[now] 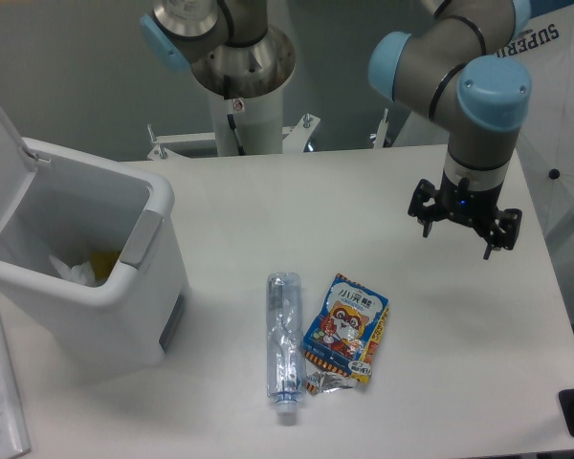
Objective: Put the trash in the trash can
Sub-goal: 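Move the gripper over the colorful snack bag and lower it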
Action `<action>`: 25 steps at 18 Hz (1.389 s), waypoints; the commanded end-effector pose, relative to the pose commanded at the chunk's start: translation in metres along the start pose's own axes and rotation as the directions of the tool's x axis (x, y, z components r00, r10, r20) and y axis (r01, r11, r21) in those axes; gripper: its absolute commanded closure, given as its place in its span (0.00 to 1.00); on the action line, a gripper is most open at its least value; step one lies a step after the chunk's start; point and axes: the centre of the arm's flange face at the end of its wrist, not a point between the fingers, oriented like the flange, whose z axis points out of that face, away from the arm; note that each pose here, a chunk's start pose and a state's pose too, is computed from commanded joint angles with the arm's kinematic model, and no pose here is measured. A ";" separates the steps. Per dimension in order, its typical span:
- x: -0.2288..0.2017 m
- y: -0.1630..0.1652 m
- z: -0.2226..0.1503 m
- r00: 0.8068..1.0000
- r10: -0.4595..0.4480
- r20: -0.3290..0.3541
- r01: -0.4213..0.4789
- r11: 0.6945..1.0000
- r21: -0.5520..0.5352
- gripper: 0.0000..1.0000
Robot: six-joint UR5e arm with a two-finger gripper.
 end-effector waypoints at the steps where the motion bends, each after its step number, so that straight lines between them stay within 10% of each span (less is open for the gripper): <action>1: 0.000 0.000 0.000 1.000 -0.003 0.000 0.003 1.000 0.000 0.00; 14: 0.060 -0.023 0.051 0.997 -0.060 -0.044 0.062 0.997 0.045 0.00; 25: 0.048 -0.104 0.121 0.987 -0.119 -0.107 0.122 0.992 0.022 0.00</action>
